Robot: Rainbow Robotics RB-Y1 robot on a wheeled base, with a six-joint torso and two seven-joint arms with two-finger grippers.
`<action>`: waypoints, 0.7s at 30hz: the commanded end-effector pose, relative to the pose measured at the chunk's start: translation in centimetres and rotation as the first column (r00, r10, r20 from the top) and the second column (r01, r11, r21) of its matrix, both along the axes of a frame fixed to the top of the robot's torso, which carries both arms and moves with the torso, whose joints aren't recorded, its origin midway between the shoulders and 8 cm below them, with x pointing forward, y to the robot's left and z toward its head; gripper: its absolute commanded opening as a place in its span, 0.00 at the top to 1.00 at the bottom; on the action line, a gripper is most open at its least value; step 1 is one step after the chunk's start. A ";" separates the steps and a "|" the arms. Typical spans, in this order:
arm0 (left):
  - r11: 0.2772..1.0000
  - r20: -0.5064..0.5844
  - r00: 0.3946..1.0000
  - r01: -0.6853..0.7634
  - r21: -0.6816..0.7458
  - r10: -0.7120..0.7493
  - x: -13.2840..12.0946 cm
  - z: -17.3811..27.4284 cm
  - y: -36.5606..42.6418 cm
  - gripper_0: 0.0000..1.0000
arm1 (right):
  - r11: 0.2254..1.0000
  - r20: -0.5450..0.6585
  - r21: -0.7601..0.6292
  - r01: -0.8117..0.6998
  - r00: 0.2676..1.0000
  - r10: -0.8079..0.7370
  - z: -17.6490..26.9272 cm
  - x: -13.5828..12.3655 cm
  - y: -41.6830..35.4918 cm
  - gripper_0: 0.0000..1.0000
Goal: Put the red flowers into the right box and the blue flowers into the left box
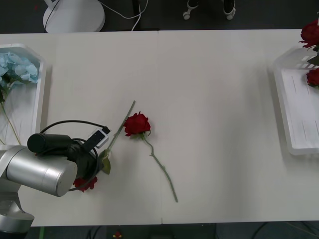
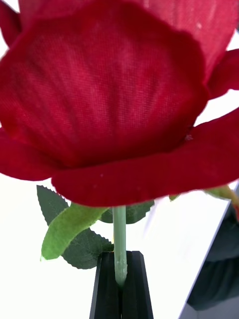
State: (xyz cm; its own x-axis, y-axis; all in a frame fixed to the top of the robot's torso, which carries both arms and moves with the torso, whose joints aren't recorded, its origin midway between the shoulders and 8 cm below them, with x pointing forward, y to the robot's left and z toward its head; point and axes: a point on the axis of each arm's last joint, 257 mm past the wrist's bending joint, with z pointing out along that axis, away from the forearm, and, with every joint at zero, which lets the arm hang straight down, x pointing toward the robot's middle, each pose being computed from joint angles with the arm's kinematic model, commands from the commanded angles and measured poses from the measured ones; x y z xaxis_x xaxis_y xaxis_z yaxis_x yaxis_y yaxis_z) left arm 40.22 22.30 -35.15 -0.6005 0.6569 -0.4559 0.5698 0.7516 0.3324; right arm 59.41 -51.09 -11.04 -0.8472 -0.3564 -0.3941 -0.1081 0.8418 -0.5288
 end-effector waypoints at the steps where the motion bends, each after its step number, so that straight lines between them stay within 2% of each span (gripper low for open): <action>1: 1.000 -0.004 1.000 0.011 0.026 -0.011 -0.9 -0.4 0.8 0.15 | 0.993 0.068 -0.112 -0.023 0.997 0.031 3.9 1.3 -4.6 1.00; 7: 1.000 -0.029 0.999 0.015 0.019 -0.015 -1.4 -1.4 0.5 0.15 | 0.987 0.093 -0.162 0.005 0.996 0.010 0.3 1.7 -7.7 1.00; 15: 0.999 -0.052 0.998 0.046 0.019 -0.045 -0.9 -2.3 -0.9 0.16 | 0.982 0.038 -0.186 0.021 0.999 -0.014 -5.8 -0.2 -9.3 1.00; 16: 0.999 -0.051 0.998 0.048 0.020 -0.047 -0.7 -2.3 -1.0 0.18 | 0.983 0.031 -0.182 0.022 0.999 -0.016 -6.3 -0.5 -9.2 1.00; 18: 0.998 -0.061 0.997 0.054 0.023 -0.052 -0.7 -2.6 -1.2 0.31 | 0.986 0.024 -0.165 0.027 0.999 -0.023 -7.5 -0.8 -9.0 1.00; 21: 0.998 -0.071 0.996 0.055 0.026 -0.053 -0.5 -3.0 -1.2 0.44 | 0.989 0.023 -0.146 0.032 0.999 -0.029 -8.8 -1.1 -8.6 1.00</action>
